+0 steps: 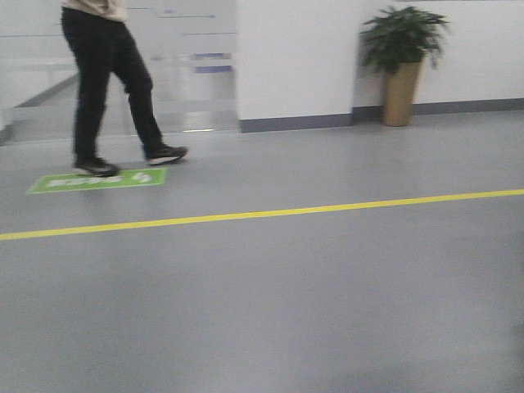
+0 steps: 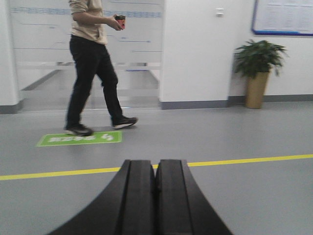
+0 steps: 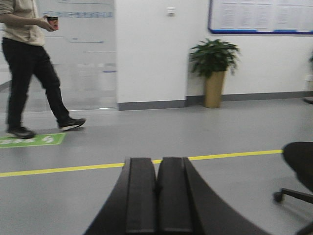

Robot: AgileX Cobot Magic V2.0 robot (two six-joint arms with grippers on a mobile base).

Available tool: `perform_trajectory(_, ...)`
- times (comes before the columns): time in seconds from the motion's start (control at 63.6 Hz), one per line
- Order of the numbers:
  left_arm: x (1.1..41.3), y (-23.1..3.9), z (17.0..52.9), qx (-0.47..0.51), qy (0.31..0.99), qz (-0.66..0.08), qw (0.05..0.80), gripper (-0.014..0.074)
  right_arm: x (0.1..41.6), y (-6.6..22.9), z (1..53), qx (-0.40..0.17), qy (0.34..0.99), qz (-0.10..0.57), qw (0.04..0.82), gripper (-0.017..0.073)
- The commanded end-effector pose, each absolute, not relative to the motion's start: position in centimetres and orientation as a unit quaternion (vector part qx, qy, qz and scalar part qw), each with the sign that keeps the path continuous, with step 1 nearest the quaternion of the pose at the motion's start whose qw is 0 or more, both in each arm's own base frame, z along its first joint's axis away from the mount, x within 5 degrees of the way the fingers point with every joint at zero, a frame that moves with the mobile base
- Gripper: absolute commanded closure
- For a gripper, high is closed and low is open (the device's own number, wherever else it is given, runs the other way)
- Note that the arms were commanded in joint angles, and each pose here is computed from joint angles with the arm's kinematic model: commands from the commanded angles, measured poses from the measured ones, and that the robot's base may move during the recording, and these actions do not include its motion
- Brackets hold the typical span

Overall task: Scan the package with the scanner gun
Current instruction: 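Drive the base forward past the blue crate shelf toward the red table, then turn and stop at the table facing the cardboard box and scanner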

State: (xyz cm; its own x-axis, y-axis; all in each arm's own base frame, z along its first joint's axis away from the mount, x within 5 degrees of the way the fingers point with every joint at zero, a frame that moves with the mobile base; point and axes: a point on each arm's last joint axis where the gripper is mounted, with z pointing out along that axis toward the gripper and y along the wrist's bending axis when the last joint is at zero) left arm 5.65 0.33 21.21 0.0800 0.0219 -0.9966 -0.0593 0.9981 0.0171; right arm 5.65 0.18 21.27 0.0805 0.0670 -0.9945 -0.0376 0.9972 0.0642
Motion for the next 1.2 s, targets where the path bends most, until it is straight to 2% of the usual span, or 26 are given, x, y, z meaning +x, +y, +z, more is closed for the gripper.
perform_trajectory(0.0,5.59,0.30,21.47,-0.014,0.669,0.024,0.743,0.0704,5.60,0.18,21.46,0.008,0.670,0.033,0.742,0.0721)
perform_trajectory(1.18,5.59,0.30,21.47,-0.014,0.669,0.024,0.743,0.0704,5.60,0.18,21.46,0.008,0.670,0.033,0.742,0.0721)
